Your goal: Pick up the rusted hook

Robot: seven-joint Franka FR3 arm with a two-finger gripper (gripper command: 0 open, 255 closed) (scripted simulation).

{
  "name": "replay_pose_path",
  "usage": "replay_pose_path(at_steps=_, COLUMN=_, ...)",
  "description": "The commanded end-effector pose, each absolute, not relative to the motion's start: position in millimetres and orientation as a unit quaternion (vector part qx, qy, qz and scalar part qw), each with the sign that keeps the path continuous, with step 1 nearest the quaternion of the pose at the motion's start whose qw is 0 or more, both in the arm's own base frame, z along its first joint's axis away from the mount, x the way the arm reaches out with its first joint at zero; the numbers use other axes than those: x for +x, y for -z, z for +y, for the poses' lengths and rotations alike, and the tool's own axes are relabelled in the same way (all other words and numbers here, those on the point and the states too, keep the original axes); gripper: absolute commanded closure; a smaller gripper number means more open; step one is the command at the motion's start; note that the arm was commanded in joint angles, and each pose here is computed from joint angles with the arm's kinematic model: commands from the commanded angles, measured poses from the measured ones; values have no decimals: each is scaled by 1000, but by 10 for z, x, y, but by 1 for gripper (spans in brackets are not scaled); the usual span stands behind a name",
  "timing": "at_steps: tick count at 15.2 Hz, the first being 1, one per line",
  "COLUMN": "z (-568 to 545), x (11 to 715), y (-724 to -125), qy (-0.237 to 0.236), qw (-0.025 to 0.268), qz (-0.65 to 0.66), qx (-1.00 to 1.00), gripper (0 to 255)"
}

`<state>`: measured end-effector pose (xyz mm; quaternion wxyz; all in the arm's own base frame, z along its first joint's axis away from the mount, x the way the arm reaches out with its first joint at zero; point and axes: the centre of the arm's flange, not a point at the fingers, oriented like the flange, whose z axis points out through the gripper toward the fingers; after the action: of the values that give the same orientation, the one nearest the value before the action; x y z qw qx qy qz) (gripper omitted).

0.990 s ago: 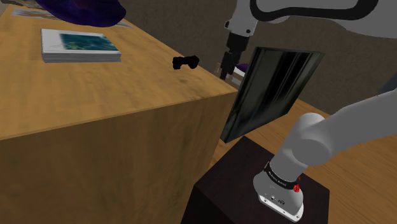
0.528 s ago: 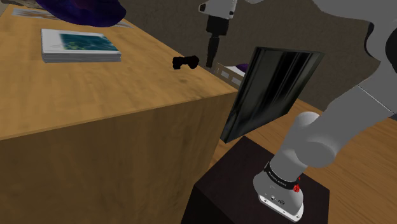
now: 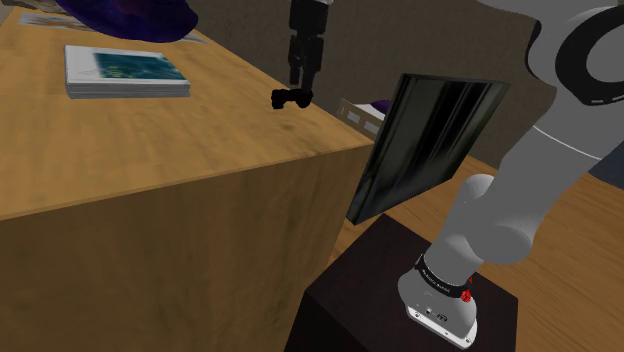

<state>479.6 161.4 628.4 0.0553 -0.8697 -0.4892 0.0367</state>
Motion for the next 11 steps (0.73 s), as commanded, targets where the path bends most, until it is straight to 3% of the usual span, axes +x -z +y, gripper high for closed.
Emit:
replay_pose_path(at_steps=1, z=1652, x=4817, y=-6225, qy=-37, qw=57, qz=-499, qx=-864, gripper=0)
replay_pose_path(at_steps=8, z=1652, x=4816, y=-5931, qy=-37, qw=57, qz=-499, qx=-864, gripper=0)
replay_pose_path(at_steps=9, z=1650, x=4813, y=-5930, qy=-37, qw=57, qz=-499, qx=-864, gripper=255)
replay_pose_path(at_steps=11, z=1647, x=4812, y=-5933, qy=-37, qw=57, qz=-499, qx=-864, gripper=255)
